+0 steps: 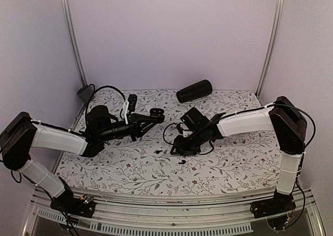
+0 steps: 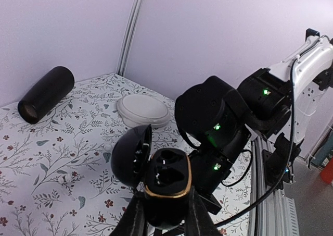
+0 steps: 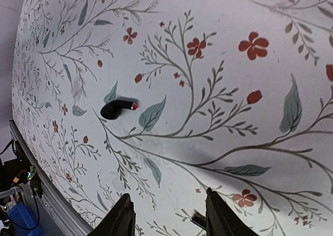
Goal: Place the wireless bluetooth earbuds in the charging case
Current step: Adjust the right earbud at the center of the board.
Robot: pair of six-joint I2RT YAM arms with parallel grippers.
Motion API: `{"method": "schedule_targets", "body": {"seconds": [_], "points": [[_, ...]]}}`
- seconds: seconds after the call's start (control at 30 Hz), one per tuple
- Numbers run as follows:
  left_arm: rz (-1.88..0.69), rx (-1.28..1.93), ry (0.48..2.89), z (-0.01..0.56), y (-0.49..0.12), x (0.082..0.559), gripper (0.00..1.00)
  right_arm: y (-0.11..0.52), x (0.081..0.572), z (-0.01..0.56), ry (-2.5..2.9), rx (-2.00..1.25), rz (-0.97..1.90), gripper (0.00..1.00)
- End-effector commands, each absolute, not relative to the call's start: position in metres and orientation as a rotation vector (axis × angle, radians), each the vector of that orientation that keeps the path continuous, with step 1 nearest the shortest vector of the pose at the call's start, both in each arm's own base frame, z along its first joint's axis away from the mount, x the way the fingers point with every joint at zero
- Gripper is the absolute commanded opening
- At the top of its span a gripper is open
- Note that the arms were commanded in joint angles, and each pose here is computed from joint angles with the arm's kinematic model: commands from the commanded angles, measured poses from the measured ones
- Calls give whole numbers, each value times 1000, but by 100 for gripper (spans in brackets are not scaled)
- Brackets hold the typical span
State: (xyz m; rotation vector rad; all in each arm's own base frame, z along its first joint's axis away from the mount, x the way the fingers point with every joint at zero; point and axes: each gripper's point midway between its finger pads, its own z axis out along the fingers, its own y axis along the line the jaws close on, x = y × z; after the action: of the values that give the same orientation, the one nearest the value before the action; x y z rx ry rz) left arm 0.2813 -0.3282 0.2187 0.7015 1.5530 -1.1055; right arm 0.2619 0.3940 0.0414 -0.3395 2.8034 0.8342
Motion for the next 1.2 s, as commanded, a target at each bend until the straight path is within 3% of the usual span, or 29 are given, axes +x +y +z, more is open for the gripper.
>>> {"method": "schedule_targets", "body": {"seconds": [0.0,0.2,0.4,1.17], "points": [[-1089,690,1504,235,-323,284,0,400,283,71,2668,-396,846,48],[-1093,687,1501,235,-324,285,0,370,264,66,2607,-529,772,55],[-1097,688,1501,234,-326,286,0,378,256,55,2573,-636,845,61],[-1085,682,1507,233,-325,288,0,386,210,44,2664,-712,863,61]]}}
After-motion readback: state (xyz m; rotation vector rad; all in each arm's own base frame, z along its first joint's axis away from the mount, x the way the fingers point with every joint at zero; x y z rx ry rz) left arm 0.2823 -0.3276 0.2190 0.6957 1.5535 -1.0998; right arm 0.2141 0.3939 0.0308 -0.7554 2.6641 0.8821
